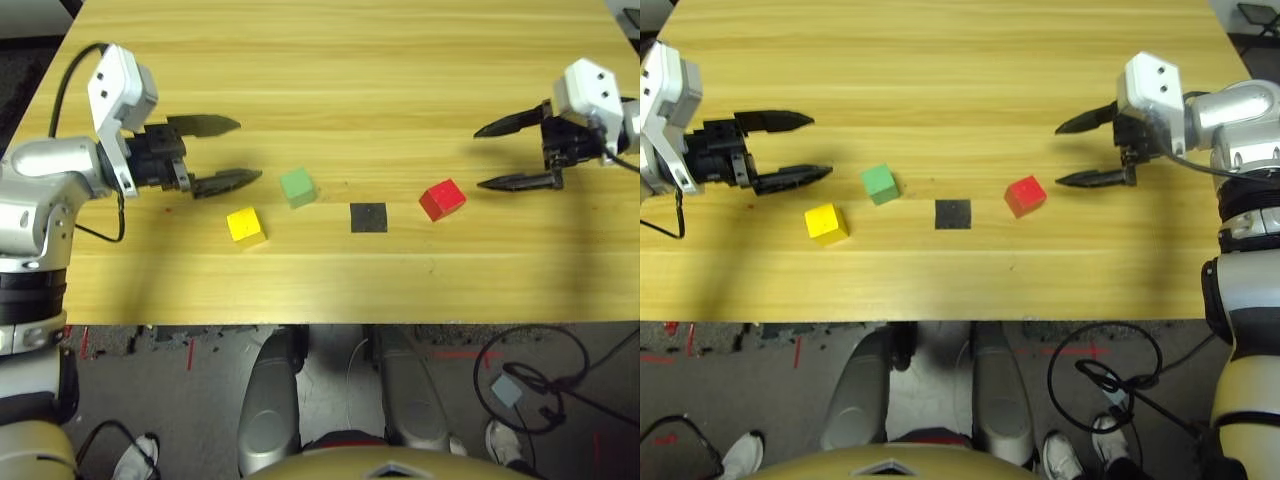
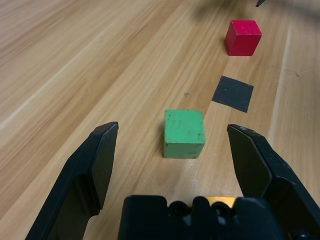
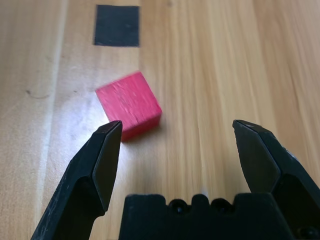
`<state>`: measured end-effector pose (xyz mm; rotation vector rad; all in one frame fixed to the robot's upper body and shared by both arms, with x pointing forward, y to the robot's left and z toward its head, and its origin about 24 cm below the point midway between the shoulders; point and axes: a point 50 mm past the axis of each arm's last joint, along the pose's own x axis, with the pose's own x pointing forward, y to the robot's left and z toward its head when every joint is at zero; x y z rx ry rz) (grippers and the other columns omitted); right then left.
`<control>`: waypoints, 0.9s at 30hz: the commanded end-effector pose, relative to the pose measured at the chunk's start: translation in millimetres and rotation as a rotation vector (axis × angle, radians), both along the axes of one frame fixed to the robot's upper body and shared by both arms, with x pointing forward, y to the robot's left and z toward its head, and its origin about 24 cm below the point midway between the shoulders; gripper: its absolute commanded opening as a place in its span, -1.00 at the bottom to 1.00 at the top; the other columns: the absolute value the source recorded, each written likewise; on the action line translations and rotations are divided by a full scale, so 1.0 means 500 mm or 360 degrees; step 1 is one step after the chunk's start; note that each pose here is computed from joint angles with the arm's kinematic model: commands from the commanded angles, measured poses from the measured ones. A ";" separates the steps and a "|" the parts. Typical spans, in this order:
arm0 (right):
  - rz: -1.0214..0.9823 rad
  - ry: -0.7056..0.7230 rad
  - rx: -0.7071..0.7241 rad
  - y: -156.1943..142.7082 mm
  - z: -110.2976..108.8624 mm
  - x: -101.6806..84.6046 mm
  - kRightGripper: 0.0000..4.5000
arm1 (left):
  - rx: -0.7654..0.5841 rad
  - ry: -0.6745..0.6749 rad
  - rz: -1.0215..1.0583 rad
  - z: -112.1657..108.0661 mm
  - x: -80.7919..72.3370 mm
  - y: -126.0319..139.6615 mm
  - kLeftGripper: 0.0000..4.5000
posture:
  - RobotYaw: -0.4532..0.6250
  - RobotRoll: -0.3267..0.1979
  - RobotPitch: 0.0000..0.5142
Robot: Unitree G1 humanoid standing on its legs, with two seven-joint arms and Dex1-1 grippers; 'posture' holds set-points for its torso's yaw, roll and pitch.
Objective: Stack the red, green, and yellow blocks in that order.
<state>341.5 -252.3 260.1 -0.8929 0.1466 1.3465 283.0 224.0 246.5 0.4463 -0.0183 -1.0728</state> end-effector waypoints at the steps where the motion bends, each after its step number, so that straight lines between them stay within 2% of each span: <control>1: 0.0108 0.0001 -0.0079 0.016 0.007 -0.006 1.00 | 0.0039 0.0037 -0.0005 -0.008 -0.009 -0.007 0.97 | 0.18 0.02 0.04; 10: 0.0279 0.0064 -0.0251 0.052 -0.024 -0.002 1.00 | 0.0014 0.0041 0.0034 -0.015 -0.012 -0.016 0.97 | 0.23 -0.01 0.04; 18: 0.0371 0.0081 -0.0323 0.083 -0.059 0.013 1.00 | 0.0002 0.0034 0.0052 -0.025 -0.011 -0.026 0.97 | 0.31 0.00 0.12; 25: 0.0375 0.0089 -0.0371 0.096 -0.076 0.024 1.00 | 0.0051 0.0080 -0.0079 -0.038 -0.027 -0.046 0.97 | 0.38 0.02 0.17; 27: 0.0373 0.0087 -0.0381 0.098 -0.077 0.027 0.83 | 0.0065 0.0086 -0.0115 -0.041 -0.030 -0.050 1.00 | 0.38 0.03 0.17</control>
